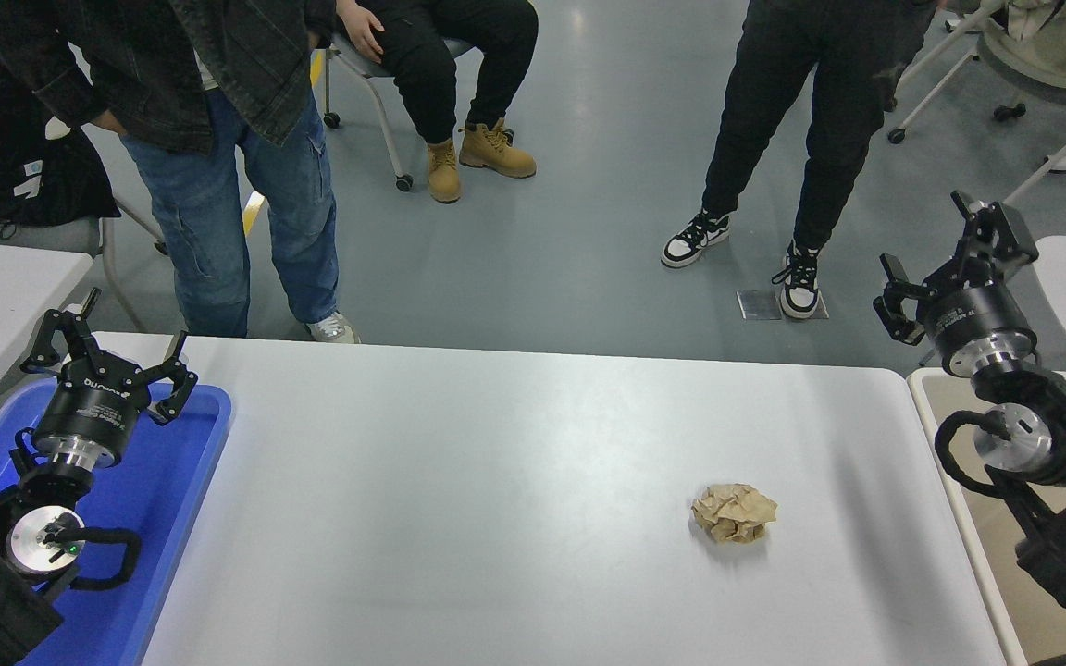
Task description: Clean the table surface
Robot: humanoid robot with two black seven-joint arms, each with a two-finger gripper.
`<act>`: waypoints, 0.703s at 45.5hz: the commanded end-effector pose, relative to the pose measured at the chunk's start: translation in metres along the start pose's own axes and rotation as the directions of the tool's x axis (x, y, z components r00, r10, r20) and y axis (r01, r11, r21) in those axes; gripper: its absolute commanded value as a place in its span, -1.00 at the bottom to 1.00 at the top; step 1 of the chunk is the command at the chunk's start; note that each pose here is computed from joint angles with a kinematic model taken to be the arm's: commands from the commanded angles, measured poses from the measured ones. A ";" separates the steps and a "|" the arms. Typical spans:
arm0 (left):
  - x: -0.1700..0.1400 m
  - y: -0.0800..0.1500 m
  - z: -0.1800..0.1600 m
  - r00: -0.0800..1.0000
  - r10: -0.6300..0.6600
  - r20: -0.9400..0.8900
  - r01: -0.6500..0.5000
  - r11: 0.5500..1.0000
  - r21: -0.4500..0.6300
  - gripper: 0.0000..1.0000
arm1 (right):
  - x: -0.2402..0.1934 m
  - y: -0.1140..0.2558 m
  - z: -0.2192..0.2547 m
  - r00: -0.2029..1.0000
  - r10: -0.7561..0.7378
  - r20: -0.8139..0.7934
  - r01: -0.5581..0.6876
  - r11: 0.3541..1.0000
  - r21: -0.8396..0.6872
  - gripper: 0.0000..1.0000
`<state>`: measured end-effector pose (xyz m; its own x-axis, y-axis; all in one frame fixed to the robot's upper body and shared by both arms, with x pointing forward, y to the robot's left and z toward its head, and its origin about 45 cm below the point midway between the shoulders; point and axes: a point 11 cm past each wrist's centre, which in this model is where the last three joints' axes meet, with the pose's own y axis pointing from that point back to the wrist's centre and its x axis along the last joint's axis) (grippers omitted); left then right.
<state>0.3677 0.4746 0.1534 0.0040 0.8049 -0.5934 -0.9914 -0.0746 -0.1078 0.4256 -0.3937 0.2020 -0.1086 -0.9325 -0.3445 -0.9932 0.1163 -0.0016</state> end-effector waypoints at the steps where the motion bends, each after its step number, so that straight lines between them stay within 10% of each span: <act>1: 0.000 0.000 0.000 1.000 0.000 0.000 0.000 1.000 0.000 1.00 | 0.009 0.008 0.011 1.000 0.013 -0.019 -0.013 1.000 -0.018 0.97; 32: 0.000 0.000 0.000 1.000 0.000 0.000 0.000 1.000 0.000 1.00 | 0.008 -0.014 -0.011 0.695 -0.331 -0.638 0.131 0.931 -0.341 0.97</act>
<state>0.3677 0.4746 0.1533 0.0039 0.8049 -0.5934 -0.9914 -0.0746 -0.1077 0.4339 -0.3882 0.1934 0.1746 -0.9628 0.2061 -0.9644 -0.1250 0.2329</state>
